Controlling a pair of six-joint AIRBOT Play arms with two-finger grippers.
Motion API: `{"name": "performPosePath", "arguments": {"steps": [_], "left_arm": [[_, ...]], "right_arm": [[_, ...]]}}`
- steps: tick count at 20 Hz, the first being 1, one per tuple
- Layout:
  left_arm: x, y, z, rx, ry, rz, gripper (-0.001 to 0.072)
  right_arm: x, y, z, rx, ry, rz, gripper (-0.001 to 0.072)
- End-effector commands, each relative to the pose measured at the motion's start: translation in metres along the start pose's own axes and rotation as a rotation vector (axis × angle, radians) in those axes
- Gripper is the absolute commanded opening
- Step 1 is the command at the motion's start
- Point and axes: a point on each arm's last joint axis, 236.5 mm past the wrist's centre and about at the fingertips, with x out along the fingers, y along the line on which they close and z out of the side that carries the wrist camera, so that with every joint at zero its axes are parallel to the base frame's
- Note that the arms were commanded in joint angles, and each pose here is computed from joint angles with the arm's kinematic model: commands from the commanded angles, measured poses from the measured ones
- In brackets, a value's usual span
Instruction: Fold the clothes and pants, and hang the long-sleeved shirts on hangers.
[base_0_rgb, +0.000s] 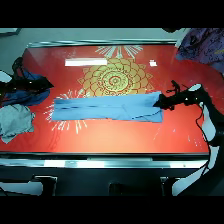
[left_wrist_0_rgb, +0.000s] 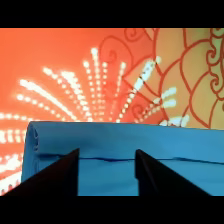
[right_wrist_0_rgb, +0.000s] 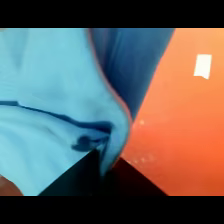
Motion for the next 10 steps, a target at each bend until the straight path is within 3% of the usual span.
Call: {"name": "performPosePath", "arguments": {"steps": [1, 2, 10], "left_arm": [[0.022, -0.049, -0.016, 0.002, 0.044, -0.108, 0.0137], [0.033, -0.068, -0.024, 0.009, 0.064, -0.142, 0.0017], [0.14, -0.24, -0.145, 0.073, 0.231, -0.359, 0.002]], "right_arm": [[-0.052, 0.027, 0.009, -0.018, -0.08, -0.075, 0.0031], [-0.07, 0.032, 0.009, -0.023, -0.091, -0.107, 0.0031], [-0.171, 0.067, 0.009, -0.068, -0.219, -0.286, 0.003]]}}
